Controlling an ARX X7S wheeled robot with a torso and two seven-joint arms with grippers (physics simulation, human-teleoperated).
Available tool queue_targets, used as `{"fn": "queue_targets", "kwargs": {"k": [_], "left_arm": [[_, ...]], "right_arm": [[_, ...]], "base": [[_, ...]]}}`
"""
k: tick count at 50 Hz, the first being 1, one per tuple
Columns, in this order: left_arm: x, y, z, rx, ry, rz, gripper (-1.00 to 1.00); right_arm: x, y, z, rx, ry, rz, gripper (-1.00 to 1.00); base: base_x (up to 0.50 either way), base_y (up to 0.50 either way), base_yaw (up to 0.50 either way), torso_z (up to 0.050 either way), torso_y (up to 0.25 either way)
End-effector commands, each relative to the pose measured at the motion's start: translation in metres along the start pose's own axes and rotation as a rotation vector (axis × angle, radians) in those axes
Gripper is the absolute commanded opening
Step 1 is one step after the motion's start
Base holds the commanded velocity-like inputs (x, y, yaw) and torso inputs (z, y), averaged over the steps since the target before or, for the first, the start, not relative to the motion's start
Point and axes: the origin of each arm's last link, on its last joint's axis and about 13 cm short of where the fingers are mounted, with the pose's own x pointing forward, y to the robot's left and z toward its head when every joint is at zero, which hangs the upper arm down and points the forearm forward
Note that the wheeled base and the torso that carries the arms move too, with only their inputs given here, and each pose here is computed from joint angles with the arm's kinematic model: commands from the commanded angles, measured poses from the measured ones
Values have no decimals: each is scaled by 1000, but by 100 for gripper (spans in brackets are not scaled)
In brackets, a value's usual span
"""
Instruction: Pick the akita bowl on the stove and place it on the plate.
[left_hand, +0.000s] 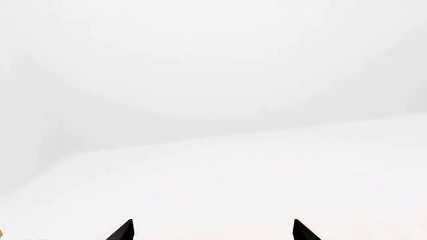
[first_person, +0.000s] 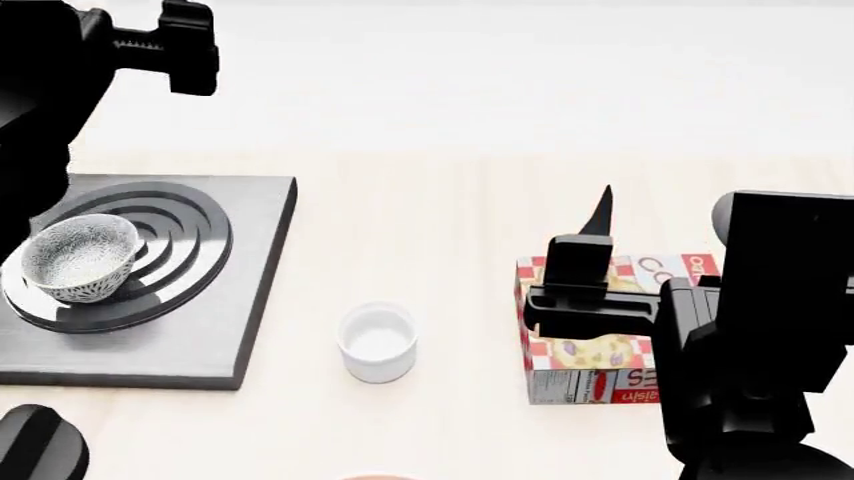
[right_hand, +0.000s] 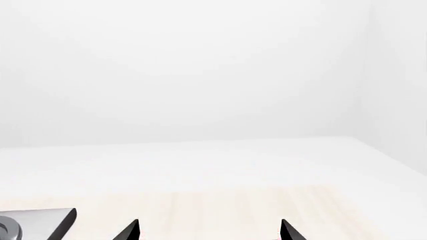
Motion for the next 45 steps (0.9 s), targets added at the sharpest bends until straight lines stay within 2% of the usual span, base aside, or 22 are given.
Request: {"fn": "queue_targets", "kwargs": {"k": [1, 2, 3, 6, 7, 8, 13, 17, 19, 26, 32, 38, 45], "left_arm": [[19, 16, 34, 6, -1, 142, 100], [21, 17, 37, 0, 5, 174, 100], [25, 19, 44, -69, 41, 214, 100], [30, 18, 46, -39, 63, 216, 100], [30, 16, 45, -1, 110, 192, 100], [31, 16, 44, 3, 121, 187, 100], [32, 14, 38, -11, 140, 139, 100], [33, 17, 33, -11, 157, 147, 100], [33, 18, 30, 16, 162, 89, 100], [33, 20, 23, -23, 196, 59, 100], [33, 22, 18, -51, 197, 55, 100], [34, 20, 9, -42, 204, 32, 100], [36, 19, 9, -38, 163, 25, 100]], "right_arm": [[0, 0, -1, 0, 1, -2, 100], [0, 0, -1, 1, 1, -2, 100], [0, 0, 0, 1, 1, -2, 100], [0, 0, 0, 1, 0, -2, 100], [0, 0, -1, 1, 1, -2, 100], [0, 0, -1, 1, 0, -2, 100], [1, 0, -1, 3, 1, -2, 100], [1, 0, -1, 4, 1, -3, 100], [0, 0, 0, 3, 1, -3, 100], [1, 0, 0, 5, 1, -3, 100], [1, 0, 0, 5, 1, -2, 100], [0, 0, 0, 5, 1, -1, 100], [0, 0, 0, 5, 0, -2, 100]], "base": [[0, 0, 0, 0, 0], [0, 0, 0, 0, 0], [0, 0, 0, 0, 0], [0, 0, 0, 0, 0], [0, 0, 0, 0, 0], [0, 0, 0, 0, 0], [0, 0, 0, 0, 0], [0, 0, 0, 0, 0], [0, 0, 0, 0, 0], [0, 0, 0, 0, 0], [0, 0, 0, 0, 0], [0, 0, 0, 0, 0], [0, 0, 0, 0, 0]]}}
